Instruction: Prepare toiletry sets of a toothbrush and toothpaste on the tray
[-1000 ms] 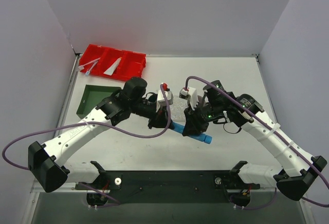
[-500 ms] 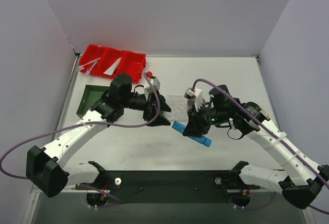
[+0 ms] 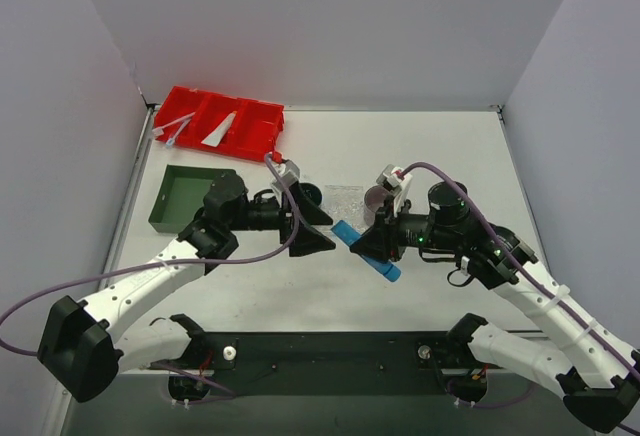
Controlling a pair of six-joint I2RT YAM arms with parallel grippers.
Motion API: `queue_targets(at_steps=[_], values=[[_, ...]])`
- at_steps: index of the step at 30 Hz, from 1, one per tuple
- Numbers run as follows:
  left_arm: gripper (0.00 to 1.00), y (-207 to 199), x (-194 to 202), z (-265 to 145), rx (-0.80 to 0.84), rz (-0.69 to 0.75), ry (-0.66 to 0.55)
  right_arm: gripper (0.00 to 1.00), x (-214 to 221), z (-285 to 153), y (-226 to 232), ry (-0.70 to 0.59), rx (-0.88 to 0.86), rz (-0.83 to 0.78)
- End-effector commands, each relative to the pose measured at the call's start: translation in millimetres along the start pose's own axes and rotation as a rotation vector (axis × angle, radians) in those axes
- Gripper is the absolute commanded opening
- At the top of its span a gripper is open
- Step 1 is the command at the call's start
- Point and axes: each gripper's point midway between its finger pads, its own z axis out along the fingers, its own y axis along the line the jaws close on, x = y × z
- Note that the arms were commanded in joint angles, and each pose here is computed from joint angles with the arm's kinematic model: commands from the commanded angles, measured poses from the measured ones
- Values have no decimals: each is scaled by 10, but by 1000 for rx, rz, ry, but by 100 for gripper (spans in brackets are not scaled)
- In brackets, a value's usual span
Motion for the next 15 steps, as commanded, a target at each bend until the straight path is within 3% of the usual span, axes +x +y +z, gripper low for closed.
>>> queue_targets(at_steps=[1, 5, 15], values=[[87, -146, -416, -49, -76, 30, -270, 9, -582, 4, 82, -273, -17, -35], [88, -359, -494, 26, -38, 9, -403, 10, -807, -29, 65, -397, 2, -41], [88, -521, -444, 349, 41, -99, -477, 11, -1084, -54, 237, -567, -75, -48]])
